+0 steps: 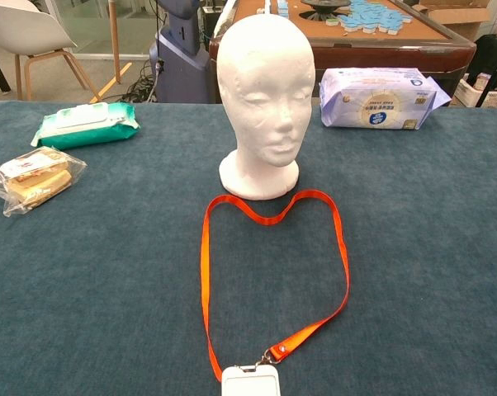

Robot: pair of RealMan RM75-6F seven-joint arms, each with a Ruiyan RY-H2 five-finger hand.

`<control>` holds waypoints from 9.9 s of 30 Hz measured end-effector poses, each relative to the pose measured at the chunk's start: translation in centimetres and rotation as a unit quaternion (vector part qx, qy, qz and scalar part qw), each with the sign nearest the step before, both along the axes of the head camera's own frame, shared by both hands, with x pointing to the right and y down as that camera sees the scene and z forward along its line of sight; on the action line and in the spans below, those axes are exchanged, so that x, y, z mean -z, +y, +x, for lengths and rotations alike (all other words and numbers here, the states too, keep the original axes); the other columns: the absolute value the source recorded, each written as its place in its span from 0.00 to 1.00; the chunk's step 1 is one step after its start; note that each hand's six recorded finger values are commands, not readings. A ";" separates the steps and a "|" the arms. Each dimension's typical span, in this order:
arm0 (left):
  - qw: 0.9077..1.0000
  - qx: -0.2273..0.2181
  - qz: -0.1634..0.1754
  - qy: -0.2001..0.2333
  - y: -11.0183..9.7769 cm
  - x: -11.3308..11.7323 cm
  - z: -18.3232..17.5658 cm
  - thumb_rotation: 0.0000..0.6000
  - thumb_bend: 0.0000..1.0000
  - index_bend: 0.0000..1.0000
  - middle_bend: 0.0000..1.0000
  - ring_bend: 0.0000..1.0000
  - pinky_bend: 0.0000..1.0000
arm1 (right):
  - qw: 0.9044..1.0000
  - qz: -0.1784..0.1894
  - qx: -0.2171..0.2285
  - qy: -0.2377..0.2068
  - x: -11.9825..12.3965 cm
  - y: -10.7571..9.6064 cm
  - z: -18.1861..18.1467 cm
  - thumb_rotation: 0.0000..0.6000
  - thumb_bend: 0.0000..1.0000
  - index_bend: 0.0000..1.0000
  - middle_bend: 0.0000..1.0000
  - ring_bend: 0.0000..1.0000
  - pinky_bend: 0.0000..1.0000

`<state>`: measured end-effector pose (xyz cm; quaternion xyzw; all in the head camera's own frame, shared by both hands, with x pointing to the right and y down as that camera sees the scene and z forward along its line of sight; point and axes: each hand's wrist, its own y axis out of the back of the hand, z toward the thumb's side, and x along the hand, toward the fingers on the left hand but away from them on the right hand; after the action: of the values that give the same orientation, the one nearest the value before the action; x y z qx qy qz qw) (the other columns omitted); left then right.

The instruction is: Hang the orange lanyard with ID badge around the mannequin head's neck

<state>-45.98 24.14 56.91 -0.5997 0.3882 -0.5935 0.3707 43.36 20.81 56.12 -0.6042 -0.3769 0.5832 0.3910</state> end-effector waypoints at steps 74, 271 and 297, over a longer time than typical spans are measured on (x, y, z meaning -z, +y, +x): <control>0.883 -0.400 -0.219 0.110 -8.0 -12.4 27.6 1.00 0.51 0.15 0.98 0.95 0.92 | 0.998 -0.030 0.050 0.033 -1.0 -3.2 -4.2 1.00 0.24 0.22 0.41 0.35 0.38; 0.957 -0.210 -0.185 0.080 -10.2 -18.4 23.8 1.00 0.28 0.51 1.00 1.00 1.00 | 0.970 -0.121 0.186 -0.096 -8.1 -4.4 -18.6 1.00 0.14 0.18 0.99 1.00 1.00; 0.956 -0.184 -0.197 0.113 -9.7 -19.2 24.3 1.00 0.31 0.60 1.00 1.00 1.00 | 0.973 -0.132 0.177 -0.068 -8.7 -4.0 -17.5 1.00 0.18 0.18 0.99 1.00 1.00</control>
<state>-21.67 14.43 76.12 -0.7847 0.1860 -0.5083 0.3020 25.82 16.80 64.84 -0.7455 -0.2095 0.5073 0.3781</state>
